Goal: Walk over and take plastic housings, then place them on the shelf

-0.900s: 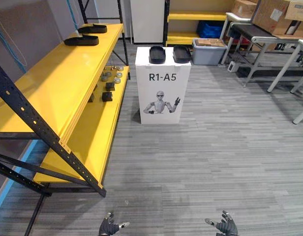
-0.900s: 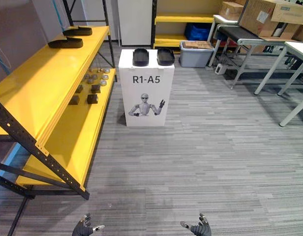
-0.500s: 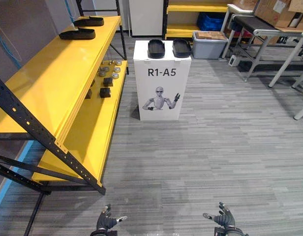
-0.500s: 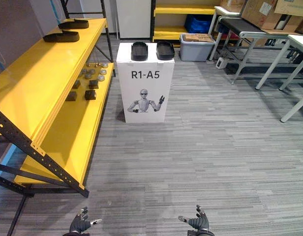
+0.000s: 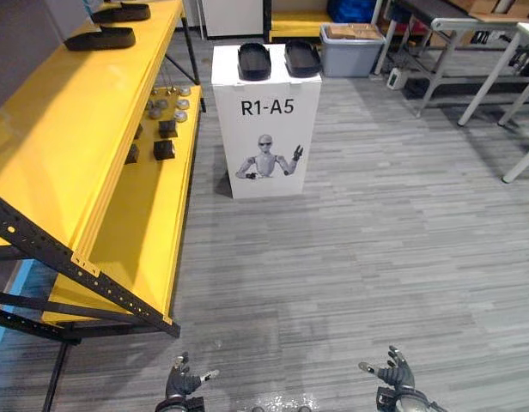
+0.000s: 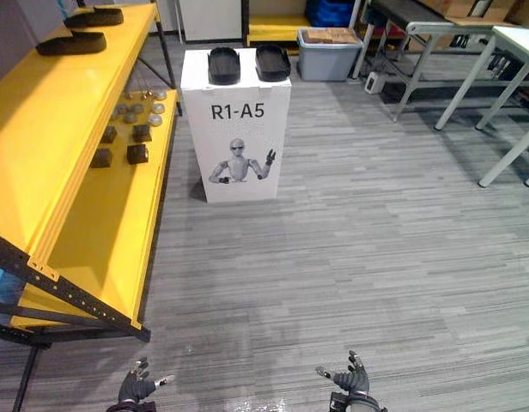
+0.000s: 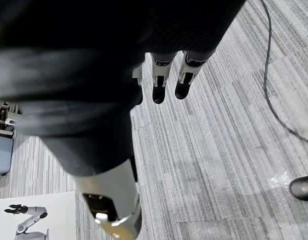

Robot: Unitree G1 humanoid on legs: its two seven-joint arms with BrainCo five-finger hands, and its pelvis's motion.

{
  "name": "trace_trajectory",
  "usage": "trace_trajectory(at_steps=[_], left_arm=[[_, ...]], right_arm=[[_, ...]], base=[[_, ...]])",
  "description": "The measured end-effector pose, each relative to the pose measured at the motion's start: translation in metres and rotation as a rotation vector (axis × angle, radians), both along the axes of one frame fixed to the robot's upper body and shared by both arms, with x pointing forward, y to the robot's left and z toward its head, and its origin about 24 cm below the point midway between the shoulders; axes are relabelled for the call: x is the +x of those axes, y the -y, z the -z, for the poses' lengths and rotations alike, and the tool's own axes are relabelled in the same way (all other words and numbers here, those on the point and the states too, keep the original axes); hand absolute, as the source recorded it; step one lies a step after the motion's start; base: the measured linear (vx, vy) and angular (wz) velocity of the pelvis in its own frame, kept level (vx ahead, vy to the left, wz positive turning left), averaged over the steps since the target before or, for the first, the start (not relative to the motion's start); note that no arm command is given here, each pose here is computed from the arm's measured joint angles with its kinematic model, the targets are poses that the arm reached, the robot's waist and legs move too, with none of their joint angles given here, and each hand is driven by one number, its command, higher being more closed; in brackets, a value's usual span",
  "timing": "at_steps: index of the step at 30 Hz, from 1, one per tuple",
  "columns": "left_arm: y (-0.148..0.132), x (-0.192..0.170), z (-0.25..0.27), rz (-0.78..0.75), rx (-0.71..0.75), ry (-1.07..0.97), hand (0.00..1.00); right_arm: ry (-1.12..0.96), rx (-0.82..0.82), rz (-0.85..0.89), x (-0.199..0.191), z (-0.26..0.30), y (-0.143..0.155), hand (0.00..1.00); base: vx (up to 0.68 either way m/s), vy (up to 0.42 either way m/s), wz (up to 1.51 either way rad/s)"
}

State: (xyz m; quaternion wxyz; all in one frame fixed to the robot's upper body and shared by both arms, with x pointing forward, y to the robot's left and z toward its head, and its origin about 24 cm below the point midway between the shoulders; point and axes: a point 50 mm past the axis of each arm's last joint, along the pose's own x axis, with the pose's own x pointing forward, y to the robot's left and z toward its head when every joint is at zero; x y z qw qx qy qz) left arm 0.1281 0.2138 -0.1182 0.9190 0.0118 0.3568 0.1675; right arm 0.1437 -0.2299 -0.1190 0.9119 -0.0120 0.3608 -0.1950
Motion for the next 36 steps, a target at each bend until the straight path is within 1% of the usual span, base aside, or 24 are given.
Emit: trace_trajectory(at_steps=[3, 7, 10, 11, 13, 15, 16, 20, 23, 25, 27, 28, 32, 36], left_arm=[[-0.001, 0.007, -0.003, 0.020, 0.009, 0.012, 0.00], [0.002, 0.035, -0.013, 0.030, 0.013, 0.087, 0.00], [0.000, 0.036, -0.014, 0.022, 0.016, 0.090, 0.00], [0.005, 0.036, -0.012, 0.021, 0.002, 0.086, 0.00], [0.008, 0.038, -0.012, 0.012, -0.011, 0.093, 0.00], [0.012, 0.032, -0.011, -0.034, -0.040, 0.096, 0.00], [0.013, 0.033, -0.014, -0.032, -0.042, 0.117, 0.00], [0.017, 0.034, -0.018, -0.034, -0.050, 0.144, 0.00], [0.020, 0.025, -0.014, -0.032, -0.057, 0.116, 0.00], [0.023, 0.020, -0.011, -0.031, -0.064, 0.099, 0.00], [0.020, 0.017, -0.010, -0.032, -0.057, 0.087, 0.00], [0.021, 0.022, -0.011, -0.023, -0.058, 0.096, 0.00], [0.027, 0.025, -0.010, 0.010, -0.062, 0.090, 0.00], [0.024, 0.028, -0.010, 0.040, -0.040, 0.086, 0.00]], right_arm=[[0.021, -0.011, 0.001, 0.003, -0.004, 0.002, 0.00], [0.058, -0.055, -0.003, 0.017, -0.014, 0.014, 0.00], [0.053, -0.078, 0.006, 0.015, -0.015, 0.020, 0.00], [0.071, -0.089, 0.001, 0.022, -0.019, 0.023, 0.00], [0.118, -0.094, -0.010, 0.033, -0.027, 0.022, 0.00], [0.143, -0.092, -0.028, 0.035, -0.031, 0.017, 0.00], [0.166, -0.070, -0.028, 0.035, -0.032, 0.009, 0.00], [0.239, -0.042, -0.002, 0.044, -0.041, -0.001, 0.00], [0.204, -0.033, 0.017, 0.039, -0.034, 0.000, 0.00], [0.141, -0.029, 0.059, 0.027, -0.023, 0.006, 0.00], [0.103, -0.012, 0.061, 0.019, -0.016, 0.002, 0.00], [0.086, -0.012, 0.064, 0.015, -0.013, 0.003, 0.00], [0.044, 0.006, 0.060, 0.011, -0.006, -0.002, 0.00], [0.055, 0.020, -0.008, 0.019, -0.007, -0.013, 0.00]], base=[[0.33, 0.072, 0.33], [0.47, -0.037, 0.63], [0.63, -0.165, 0.34], [0.68, -0.232, 0.05], [0.80, -0.262, -0.02], [0.61, -0.168, -0.02], [0.46, -0.120, -0.13], [0.53, -0.081, -0.44], [0.53, 0.080, -0.48], [0.55, 0.188, -0.48], [0.56, 0.186, -0.36], [0.56, 0.160, -0.15], [0.57, 0.152, -0.09], [0.51, 0.033, 0.04]])
